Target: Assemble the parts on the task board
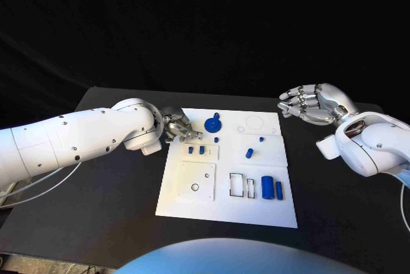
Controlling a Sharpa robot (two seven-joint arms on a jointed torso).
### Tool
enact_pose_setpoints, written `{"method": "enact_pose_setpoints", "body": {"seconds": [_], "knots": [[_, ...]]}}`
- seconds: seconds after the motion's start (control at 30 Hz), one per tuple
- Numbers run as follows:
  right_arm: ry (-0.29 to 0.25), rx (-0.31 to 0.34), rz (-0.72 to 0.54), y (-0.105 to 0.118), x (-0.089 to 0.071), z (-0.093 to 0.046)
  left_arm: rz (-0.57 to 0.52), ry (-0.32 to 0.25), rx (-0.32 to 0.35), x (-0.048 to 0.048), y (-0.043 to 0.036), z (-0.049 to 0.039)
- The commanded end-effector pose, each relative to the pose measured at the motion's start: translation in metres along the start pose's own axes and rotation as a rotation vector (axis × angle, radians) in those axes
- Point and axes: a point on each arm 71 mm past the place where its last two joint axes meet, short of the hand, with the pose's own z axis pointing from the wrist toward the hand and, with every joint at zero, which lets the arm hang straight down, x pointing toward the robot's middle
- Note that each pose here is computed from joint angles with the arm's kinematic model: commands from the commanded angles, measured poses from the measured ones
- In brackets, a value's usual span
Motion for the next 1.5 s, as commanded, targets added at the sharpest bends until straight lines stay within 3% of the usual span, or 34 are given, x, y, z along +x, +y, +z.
{"method": "enact_pose_setpoints", "body": {"seconds": [0.03,0.27,0.47,0.73,0.97,1.5], "knots": [[0.0,-0.011,0.001,0.0,0.0,0.0,-0.131,-0.097,0.185,-0.0066,-0.0156,-0.001],[-0.001,-0.011,0.0,-0.001,-0.001,0.0,0.021,-0.214,0.453,-0.0059,-0.047,-0.0033],[0.003,-0.01,0.0,-0.001,0.0,0.001,0.214,-0.227,0.551,0.0048,-0.0646,0.0001],[0.005,-0.007,-0.001,-0.001,0.001,0.001,0.417,-0.17,0.541,0.0203,-0.0721,0.0134],[0.006,-0.007,-0.002,-0.001,0.001,0.001,0.527,-0.132,0.5,0.0288,-0.0749,0.0232],[0.014,-0.028,-0.035,0.002,0.003,0.002,0.595,-0.119,0.455,0.0305,-0.078,0.0386]]}}
